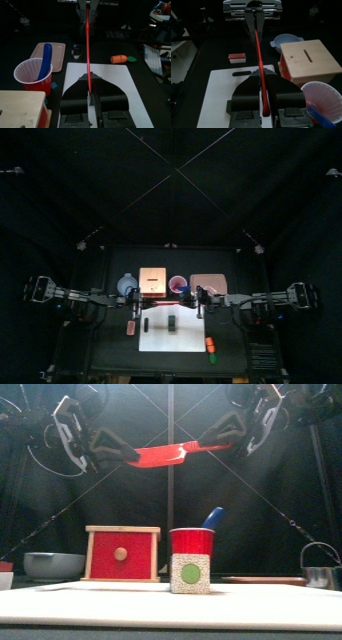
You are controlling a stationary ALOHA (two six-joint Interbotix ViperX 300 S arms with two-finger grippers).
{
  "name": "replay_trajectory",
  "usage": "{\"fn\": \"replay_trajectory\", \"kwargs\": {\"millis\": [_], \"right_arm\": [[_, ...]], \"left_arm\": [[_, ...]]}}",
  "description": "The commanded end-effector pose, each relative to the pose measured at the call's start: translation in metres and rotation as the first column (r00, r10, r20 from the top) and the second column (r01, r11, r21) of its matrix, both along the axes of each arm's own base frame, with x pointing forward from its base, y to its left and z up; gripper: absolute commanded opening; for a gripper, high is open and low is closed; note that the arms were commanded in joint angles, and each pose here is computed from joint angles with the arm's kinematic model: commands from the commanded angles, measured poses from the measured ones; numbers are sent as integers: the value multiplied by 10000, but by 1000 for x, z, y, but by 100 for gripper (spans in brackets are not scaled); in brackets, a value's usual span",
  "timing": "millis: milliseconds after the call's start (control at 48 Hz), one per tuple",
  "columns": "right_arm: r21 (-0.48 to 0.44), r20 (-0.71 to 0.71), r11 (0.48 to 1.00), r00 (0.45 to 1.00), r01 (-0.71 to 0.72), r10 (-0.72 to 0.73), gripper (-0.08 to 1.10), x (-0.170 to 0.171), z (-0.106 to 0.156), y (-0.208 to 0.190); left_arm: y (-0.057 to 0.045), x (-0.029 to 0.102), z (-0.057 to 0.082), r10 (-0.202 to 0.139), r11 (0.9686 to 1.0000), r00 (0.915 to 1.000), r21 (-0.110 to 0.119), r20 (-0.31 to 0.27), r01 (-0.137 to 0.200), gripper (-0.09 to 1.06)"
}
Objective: Cut the sushi into 4 pieces with the knife
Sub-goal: Cut the sushi into 4 pieces
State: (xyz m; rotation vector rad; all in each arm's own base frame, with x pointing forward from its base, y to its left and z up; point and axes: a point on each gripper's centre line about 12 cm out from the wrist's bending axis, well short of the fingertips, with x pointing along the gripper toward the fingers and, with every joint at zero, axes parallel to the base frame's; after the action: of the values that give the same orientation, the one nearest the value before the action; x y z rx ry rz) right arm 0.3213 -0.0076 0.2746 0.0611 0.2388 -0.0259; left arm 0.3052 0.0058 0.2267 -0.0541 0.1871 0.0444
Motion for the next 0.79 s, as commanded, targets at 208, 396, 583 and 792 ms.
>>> {"fn": "replay_trajectory", "kwargs": {"millis": [208, 396, 583, 792], "right_arm": [[369, -729, 9992, 9973, 146, -119, 11, 0, -19, 1], [414, -1460, 9990, 9892, 165, -103, 10, 5, -38, 1], [478, -2288, 9986, 9734, 226, -111, 8, 14, -63, 2], [624, -3027, 9979, 9531, 152, 44, 7, 20, -80, 9]], "left_arm": [[2, 17, -10, 67, 10000, 9994, -5, -337, -68, 21], [2, 30, -26, 44, 10000, 9967, 4, -811, -44, 21], [0, 37, -44, 1, 10000, 9909, -54, -1343, -8, 21], [-9, 41, -58, -254, 9997, 9845, -78, -1737, 244, 21]]}}
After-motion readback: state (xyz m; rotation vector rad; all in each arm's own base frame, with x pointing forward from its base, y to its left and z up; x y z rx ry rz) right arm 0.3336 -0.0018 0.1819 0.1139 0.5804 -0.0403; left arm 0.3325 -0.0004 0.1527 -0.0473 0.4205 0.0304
